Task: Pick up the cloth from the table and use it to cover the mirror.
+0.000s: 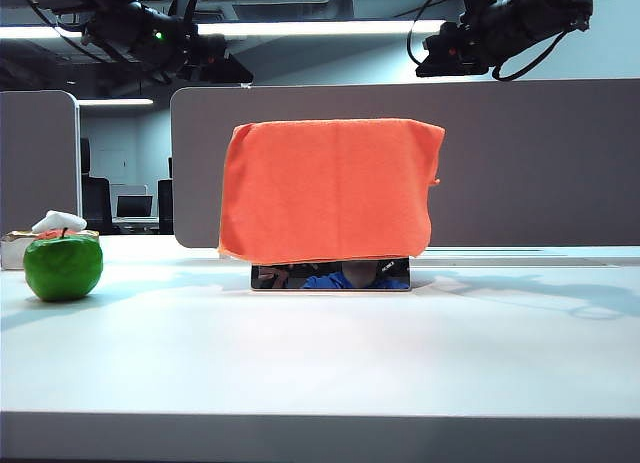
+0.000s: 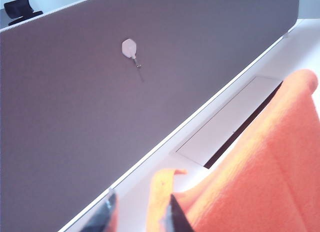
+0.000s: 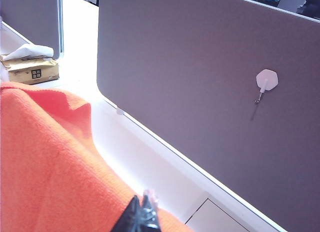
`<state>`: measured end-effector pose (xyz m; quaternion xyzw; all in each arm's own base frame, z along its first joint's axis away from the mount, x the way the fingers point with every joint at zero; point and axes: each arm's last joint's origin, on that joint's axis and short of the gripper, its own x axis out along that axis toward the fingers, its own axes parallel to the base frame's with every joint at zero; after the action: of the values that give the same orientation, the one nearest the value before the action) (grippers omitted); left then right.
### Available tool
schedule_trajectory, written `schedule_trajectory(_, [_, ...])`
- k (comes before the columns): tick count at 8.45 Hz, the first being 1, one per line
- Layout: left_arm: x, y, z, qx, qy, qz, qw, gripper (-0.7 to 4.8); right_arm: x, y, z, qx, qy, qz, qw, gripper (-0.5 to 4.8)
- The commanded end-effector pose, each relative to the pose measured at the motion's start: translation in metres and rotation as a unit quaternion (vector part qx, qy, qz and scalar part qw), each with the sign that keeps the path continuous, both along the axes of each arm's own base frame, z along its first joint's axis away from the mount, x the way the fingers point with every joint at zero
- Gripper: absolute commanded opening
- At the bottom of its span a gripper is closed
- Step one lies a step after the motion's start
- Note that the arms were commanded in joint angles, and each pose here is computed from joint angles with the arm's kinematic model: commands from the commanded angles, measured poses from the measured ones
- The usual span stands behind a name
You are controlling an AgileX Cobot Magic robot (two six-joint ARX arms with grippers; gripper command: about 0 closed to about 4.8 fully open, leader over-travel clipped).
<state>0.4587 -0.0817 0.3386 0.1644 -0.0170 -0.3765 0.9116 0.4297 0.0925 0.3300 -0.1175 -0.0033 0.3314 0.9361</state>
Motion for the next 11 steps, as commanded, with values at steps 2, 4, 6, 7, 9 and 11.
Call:
schedule_trajectory(2, [0.001, -0.009, -0.002, -0.041, 0.022, -0.057, 0.997, -0.05, -0.002, 0.002, 0.003, 0.011, 0.008, 0.002, 1.0, -0.01])
schedule_trajectory(4, [0.013, -0.028, -0.026, -0.039, 0.019, -0.053, 0.998, -0.05, -0.002, 0.002, -0.001, 0.007, 0.028, 0.003, 1.0, -0.01])
schedule_trajectory(6, [0.019, -0.033, -0.03, -0.024, -0.005, 0.024, 0.999, 0.85, -0.002, 0.002, -0.004, 0.005, 0.044, 0.004, 0.999, -0.01])
schedule_trajectory(7, [0.019, -0.033, -0.031, -0.021, -0.007, 0.024, 0.999, 0.86, -0.002, 0.002, -0.004, 0.005, 0.044, 0.005, 0.999, -0.01])
schedule_trajectory(9, [0.021, -0.031, -0.036, -0.011, 0.003, 0.058, 0.998, 0.89, -0.003, 0.002, -0.004, 0.005, 0.044, 0.007, 0.999, -0.01])
schedule_trajectory(11, [0.023, -0.029, -0.044, 0.013, 0.02, 0.092, 0.995, 0.9, -0.003, 0.005, -0.004, 0.004, 0.046, 0.009, 0.999, -0.01])
